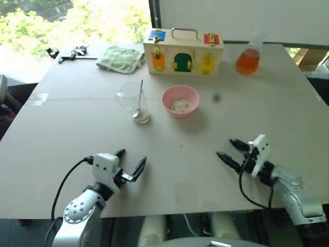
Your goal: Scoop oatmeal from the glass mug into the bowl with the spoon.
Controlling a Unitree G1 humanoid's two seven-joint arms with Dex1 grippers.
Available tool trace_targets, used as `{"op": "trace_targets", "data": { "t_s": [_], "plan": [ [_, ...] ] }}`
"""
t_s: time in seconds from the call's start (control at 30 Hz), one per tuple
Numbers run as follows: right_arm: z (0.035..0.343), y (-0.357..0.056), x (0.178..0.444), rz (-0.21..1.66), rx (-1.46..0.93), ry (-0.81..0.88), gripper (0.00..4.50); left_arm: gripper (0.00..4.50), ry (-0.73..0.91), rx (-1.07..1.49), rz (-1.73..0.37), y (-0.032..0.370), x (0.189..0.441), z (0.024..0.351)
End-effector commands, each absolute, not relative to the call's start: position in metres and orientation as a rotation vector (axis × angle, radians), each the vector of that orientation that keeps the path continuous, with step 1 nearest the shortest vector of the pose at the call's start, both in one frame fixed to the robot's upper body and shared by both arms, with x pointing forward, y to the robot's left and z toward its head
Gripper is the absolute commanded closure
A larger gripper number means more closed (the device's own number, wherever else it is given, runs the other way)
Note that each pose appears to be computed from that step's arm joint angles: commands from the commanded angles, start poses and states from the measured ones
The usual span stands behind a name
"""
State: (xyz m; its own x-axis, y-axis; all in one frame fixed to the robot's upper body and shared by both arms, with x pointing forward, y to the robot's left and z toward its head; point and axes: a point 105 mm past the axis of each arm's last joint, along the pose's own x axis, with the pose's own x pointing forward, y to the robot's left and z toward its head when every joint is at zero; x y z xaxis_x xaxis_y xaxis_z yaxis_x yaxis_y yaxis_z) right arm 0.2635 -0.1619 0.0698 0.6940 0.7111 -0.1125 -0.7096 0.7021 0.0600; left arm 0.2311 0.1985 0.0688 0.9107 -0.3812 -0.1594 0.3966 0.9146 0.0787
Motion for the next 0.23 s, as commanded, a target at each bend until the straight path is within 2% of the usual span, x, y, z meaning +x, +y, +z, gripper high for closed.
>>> {"op": "trace_targets", "data": {
  "t_s": [0.03, 0.23],
  "plan": [
    [0.083, -0.175, 0.251, 0.808, -0.026, 0.061, 0.21, 0.03, 0.113, 0.171, -0.452, 0.195, 0.230, 0.076],
    [0.076, -0.182, 0.239, 0.768, -0.016, 0.071, 0.21, 0.03, 0.100, 0.206, -0.495, 0.193, 0.232, 0.074]
  ]
}}
